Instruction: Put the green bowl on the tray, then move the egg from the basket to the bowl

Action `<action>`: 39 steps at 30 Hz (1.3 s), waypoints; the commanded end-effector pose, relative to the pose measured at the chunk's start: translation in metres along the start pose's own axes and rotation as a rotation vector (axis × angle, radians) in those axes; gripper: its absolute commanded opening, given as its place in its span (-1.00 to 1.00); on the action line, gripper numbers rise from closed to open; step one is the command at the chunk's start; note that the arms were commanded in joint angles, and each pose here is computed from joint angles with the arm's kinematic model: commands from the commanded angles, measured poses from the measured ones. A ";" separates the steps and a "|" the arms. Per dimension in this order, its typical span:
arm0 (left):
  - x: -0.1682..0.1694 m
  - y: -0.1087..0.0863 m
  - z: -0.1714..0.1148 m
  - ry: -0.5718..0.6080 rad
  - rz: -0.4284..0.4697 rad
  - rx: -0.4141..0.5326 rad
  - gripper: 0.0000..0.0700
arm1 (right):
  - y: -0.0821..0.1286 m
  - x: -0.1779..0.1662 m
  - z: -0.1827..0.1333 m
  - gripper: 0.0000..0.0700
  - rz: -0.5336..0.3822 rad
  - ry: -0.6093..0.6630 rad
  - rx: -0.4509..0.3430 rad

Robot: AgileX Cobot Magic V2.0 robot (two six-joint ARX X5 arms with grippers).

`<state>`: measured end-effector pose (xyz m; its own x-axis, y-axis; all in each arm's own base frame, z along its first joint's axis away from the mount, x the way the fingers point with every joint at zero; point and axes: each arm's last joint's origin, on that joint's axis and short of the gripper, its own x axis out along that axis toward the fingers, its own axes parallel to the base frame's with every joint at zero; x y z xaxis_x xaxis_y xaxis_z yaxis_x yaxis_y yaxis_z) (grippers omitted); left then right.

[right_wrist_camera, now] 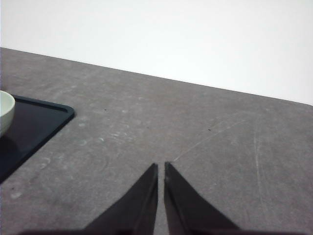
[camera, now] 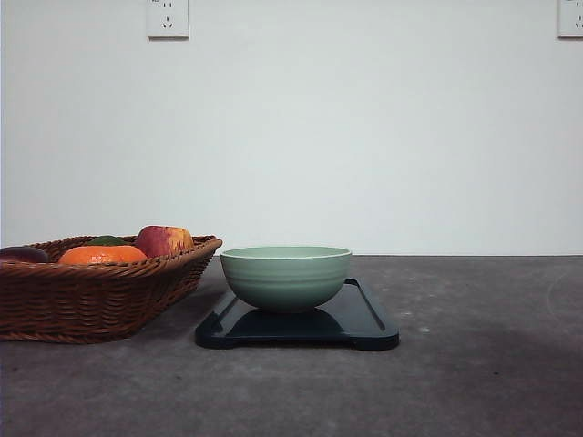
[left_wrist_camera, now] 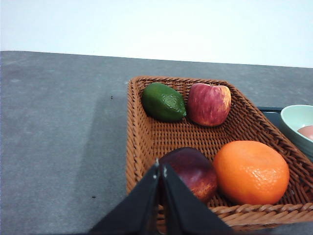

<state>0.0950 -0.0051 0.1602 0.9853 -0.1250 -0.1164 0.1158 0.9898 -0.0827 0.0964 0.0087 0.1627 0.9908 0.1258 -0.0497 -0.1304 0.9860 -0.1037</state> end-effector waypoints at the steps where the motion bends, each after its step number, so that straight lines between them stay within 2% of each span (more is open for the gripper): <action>1: 0.002 0.001 -0.005 0.007 0.002 0.001 -1.00 | 0.000 0.000 0.000 -0.96 -0.001 -0.010 0.012; 39: 0.002 0.001 -0.005 0.007 0.002 0.001 -1.00 | 0.000 0.000 0.000 -0.96 -0.001 -0.010 0.012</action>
<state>0.0950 -0.0051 0.1602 0.9853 -0.1250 -0.1164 0.1158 0.9898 -0.0829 0.0964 0.0087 0.1627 0.9908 0.1256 -0.0495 -0.1302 0.9860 -0.1038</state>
